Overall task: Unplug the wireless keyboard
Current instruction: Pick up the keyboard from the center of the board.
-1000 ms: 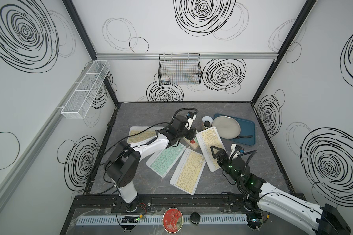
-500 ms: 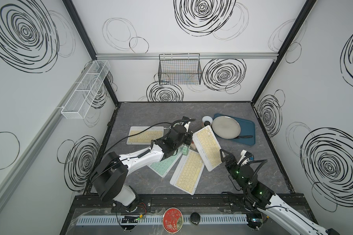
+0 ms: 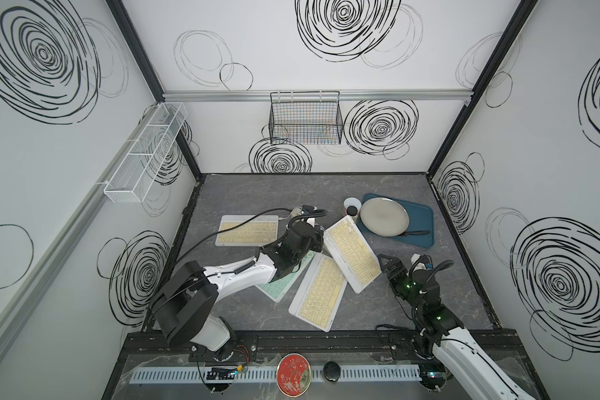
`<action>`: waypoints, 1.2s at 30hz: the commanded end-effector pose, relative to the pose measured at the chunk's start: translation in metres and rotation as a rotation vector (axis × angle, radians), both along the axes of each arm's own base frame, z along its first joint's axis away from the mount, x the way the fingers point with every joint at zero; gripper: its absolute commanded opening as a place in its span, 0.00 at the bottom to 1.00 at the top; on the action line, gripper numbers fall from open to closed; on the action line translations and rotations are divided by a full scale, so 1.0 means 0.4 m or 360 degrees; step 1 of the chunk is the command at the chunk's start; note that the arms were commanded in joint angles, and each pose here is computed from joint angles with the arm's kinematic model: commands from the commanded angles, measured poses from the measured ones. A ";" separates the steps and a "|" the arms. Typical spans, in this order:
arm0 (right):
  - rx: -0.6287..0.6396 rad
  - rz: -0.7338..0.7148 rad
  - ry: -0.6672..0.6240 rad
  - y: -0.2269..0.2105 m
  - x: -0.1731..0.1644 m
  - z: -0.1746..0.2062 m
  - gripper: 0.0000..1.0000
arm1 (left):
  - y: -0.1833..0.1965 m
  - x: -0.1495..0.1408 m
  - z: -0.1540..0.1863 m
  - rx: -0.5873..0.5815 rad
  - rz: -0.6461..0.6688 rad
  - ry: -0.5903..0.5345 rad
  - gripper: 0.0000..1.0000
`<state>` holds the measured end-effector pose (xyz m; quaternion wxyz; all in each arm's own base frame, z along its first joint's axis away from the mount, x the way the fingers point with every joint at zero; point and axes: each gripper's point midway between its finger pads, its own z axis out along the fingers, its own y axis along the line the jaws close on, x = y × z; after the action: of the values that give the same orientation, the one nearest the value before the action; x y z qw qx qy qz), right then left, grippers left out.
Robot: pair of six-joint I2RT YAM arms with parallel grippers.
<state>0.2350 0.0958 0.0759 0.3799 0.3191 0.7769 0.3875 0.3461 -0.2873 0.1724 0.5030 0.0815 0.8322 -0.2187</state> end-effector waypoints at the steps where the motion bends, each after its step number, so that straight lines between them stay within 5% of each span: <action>1: -0.0009 0.0043 -0.0033 0.009 0.008 0.004 1.00 | -0.010 0.012 0.105 -0.0192 0.0054 -0.0159 0.00; 7: -0.0452 0.0052 -0.0133 -0.075 0.058 0.025 1.00 | -0.013 0.014 0.111 -0.0068 -0.0008 -0.0222 0.00; 17: -0.0556 0.0483 -0.0927 0.017 0.110 0.303 0.98 | -0.118 -0.001 0.181 0.0091 -0.0670 -0.0440 0.00; 21: -0.0647 0.0709 -0.1056 0.075 0.125 0.378 0.98 | -0.151 -0.011 0.198 0.0169 -0.0801 -0.0451 0.00; 26: -0.0854 0.0780 -0.1111 0.083 0.172 0.362 0.98 | -0.159 -0.011 0.235 0.0177 -0.0853 -0.0503 0.00; 36: -0.0570 0.1218 -0.1199 0.133 0.168 0.365 0.91 | -0.160 -0.002 0.248 0.0199 -0.0881 -0.0531 0.00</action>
<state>0.3132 0.1303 0.1909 0.5073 -0.1320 0.7492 0.4048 0.3414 -0.3439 0.2429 0.5184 0.3563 0.7295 -0.2688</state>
